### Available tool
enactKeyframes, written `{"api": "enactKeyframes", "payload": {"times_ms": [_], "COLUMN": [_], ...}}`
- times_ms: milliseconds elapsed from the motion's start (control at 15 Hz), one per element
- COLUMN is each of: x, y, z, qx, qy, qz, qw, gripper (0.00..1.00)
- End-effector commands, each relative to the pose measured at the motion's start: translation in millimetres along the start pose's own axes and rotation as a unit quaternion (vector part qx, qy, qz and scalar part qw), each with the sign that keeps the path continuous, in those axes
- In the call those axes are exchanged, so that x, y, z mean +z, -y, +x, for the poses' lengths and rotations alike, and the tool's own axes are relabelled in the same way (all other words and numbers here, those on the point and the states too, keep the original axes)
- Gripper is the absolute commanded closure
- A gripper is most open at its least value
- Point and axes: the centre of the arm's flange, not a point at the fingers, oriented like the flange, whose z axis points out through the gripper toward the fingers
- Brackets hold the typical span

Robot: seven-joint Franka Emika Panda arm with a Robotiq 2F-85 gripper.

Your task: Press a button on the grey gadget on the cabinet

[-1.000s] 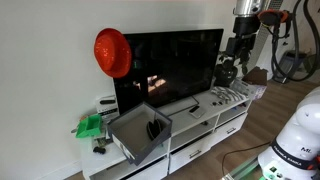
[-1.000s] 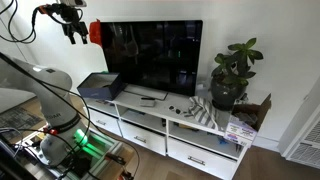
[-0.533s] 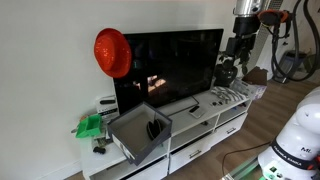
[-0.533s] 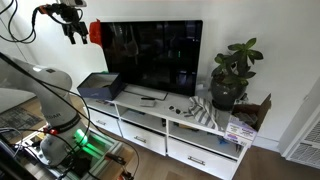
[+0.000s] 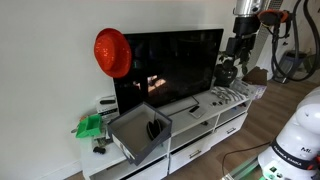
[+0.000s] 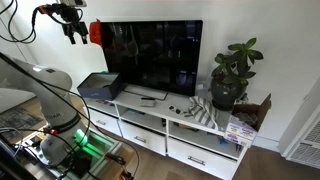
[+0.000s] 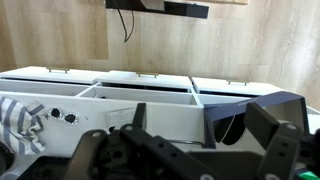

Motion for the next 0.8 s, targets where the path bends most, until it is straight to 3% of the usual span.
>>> {"api": "enactKeyframes", "payload": {"times_ms": [0,400,733], "x": [16,79,140], "y": [0,-19,-42], "z": [18,74,121], "qx": [-0.012,-0.027,-0.02], "qy": [0.018,0.026,0.034], "qz": [0.008,0.017,0.047], "qw": [0.9997,0.9992,0.9981], "gripper": [0.0,0.0,0.0]}}
